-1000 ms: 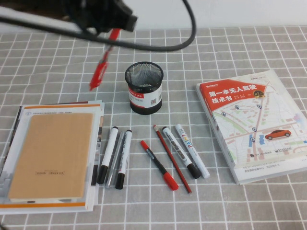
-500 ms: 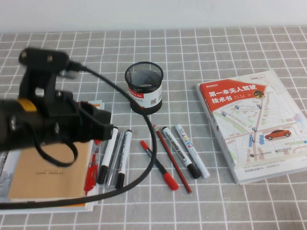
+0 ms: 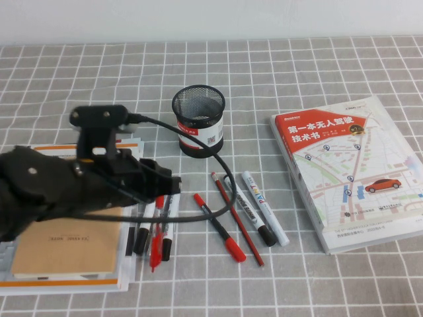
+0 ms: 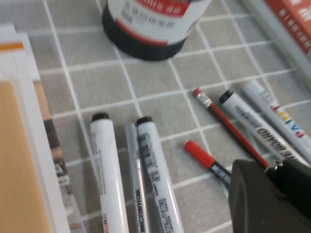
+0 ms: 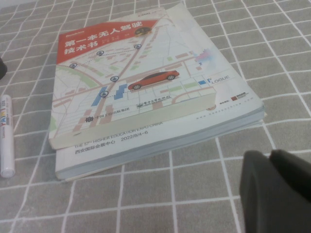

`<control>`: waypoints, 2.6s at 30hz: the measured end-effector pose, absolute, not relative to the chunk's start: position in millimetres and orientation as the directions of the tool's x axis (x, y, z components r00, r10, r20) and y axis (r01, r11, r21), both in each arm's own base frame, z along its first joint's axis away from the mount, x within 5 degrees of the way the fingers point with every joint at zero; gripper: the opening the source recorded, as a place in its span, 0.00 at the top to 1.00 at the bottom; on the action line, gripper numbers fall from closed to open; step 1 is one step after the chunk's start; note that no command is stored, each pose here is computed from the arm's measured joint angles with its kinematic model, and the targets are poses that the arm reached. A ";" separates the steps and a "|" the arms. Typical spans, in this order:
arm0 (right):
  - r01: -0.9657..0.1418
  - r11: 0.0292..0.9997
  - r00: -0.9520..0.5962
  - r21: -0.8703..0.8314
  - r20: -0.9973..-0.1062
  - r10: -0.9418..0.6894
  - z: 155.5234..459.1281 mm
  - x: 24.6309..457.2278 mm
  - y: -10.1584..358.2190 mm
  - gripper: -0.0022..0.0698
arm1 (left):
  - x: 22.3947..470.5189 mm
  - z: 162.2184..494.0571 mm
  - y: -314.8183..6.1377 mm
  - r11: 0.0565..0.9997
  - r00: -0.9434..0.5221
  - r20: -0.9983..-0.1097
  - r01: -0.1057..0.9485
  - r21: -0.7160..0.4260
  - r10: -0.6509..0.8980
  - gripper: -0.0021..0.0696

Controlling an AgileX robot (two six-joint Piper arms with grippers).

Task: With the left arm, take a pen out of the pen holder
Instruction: 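Take a marker out of the pen holder and lay it on the table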

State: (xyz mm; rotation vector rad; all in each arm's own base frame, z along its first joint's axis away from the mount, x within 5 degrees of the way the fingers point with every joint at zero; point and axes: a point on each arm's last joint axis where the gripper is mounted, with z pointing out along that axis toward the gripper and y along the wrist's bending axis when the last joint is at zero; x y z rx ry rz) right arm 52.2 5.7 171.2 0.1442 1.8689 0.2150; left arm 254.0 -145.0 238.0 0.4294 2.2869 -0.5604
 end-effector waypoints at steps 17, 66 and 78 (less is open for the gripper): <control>-0.009 0.975 -0.303 0.221 -0.930 0.208 171.2 52.2 5.7 0.99 | 294.7 210.3 -181.3 0.819 -0.603 -0.758 0.549 -0.168 0.249 0.84; -0.009 0.975 -0.303 0.221 -0.930 0.208 171.2 52.2 5.7 0.99 | 146.5 401.9 -113.6 0.676 0.027 -0.996 0.733 0.076 0.083 0.97; -0.009 0.975 -0.303 0.221 -0.930 0.208 171.2 52.2 5.7 0.99 | 114.6 341.8 -62.6 0.883 -0.219 -0.974 0.467 -0.047 0.064 0.97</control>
